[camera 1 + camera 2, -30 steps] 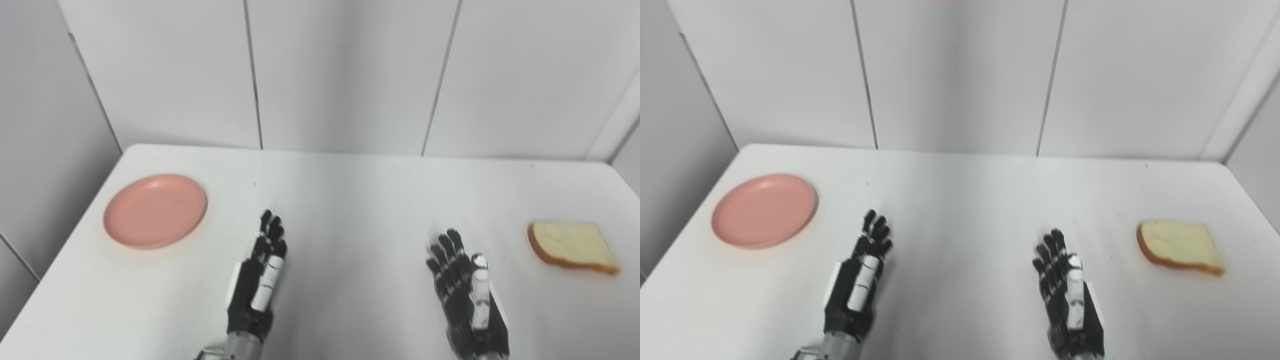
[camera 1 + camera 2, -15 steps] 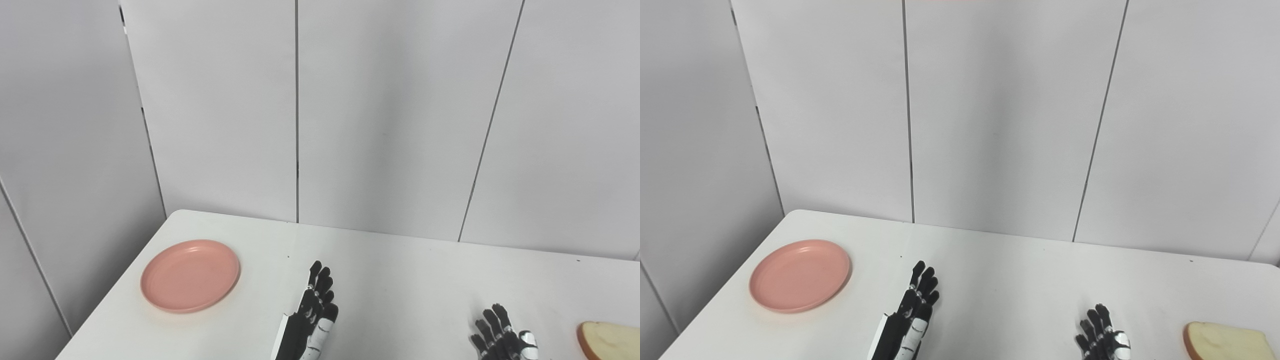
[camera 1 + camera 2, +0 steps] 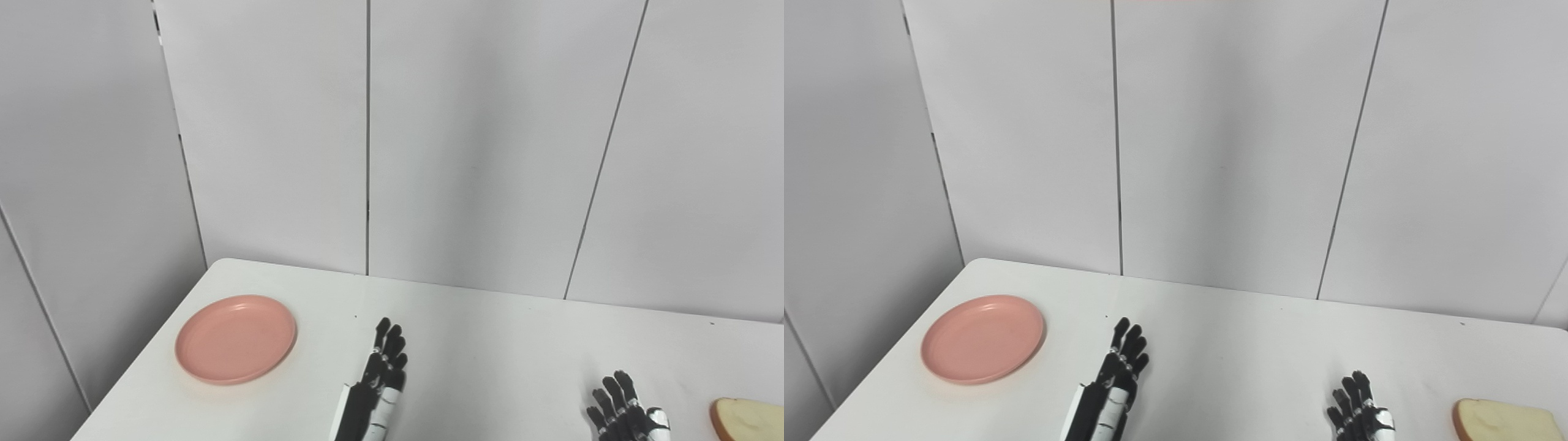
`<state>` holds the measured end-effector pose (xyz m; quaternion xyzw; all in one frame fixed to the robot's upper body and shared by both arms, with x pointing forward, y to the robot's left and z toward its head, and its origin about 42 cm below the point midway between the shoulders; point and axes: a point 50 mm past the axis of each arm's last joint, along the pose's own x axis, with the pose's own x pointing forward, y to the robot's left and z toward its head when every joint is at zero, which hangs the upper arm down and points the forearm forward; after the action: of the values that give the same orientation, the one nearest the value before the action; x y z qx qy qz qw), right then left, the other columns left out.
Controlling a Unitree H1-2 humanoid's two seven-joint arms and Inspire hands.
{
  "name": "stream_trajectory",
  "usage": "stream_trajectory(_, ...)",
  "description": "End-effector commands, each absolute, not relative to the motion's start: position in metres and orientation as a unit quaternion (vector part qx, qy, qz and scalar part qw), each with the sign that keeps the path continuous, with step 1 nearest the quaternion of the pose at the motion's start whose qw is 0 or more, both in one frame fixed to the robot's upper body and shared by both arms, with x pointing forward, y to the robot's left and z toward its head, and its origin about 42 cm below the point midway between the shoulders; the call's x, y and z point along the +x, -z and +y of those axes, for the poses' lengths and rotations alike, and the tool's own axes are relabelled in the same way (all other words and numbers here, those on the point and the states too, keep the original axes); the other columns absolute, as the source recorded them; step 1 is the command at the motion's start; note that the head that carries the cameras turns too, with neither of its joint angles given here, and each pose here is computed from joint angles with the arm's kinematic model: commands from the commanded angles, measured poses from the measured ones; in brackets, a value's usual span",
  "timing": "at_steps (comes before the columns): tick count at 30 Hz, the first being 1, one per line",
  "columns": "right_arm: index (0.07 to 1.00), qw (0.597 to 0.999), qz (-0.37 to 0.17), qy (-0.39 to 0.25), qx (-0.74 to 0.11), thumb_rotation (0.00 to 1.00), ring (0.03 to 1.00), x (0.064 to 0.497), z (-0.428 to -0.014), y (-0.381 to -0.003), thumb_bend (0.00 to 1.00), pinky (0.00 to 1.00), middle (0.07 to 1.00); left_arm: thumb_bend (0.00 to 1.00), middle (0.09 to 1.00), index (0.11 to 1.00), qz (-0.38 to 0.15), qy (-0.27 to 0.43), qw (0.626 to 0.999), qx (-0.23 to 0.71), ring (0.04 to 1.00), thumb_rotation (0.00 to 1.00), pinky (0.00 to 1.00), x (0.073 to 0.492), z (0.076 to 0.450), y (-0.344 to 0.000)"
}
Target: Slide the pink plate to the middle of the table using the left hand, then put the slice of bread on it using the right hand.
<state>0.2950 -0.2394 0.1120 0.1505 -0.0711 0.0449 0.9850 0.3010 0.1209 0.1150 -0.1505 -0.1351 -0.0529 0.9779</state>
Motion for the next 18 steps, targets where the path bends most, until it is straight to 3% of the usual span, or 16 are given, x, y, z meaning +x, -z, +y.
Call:
stream_trajectory(1, 1.0, 0.986, 0.026, -0.006, 0.165, 1.0, 1.0, 0.249, -0.243, -0.051, 0.64, 1.0, 1.0, 0.9, 0.998, 1.0, -0.116, 0.039, 0.982, -0.147, 0.983, 0.76, 0.99, 0.292, 0.14, -0.109)
stream_trajectory(5, 1.0, 0.986, 0.025, -0.007, 0.163, 1.0, 1.0, 0.248, -0.24, -0.053, 0.65, 1.0, 1.0, 0.97, 0.953, 0.966, -0.151, 0.026, 0.977, -0.148, 0.937, 0.78, 0.89, 0.305, 0.154, -0.138)
stream_trajectory(6, 1.0, 0.986, 0.023, -0.008, 0.163, 1.0, 1.0, 0.248, -0.239, -0.053, 0.65, 1.0, 1.0, 0.99, 0.932, 0.93, -0.169, 0.023, 0.975, -0.142, 0.907, 0.82, 0.82, 0.311, 0.16, -0.148)
stream_trajectory(8, 1.0, 0.986, 0.021, -0.007, 0.164, 1.0, 1.0, 0.247, -0.238, -0.054, 0.65, 1.0, 1.0, 1.0, 0.926, 0.92, -0.2, 0.021, 0.972, -0.123, 0.896, 0.85, 0.79, 0.321, 0.174, -0.166)
stream_trajectory(18, 0.994, 0.987, 0.01, -0.007, 0.157, 1.0, 0.992, 0.243, -0.235, -0.058, 0.66, 1.0, 0.999, 1.0, 0.925, 0.915, -0.274, -0.013, 0.96, -0.06, 0.919, 0.88, 0.82, 0.358, 0.25, -0.227)
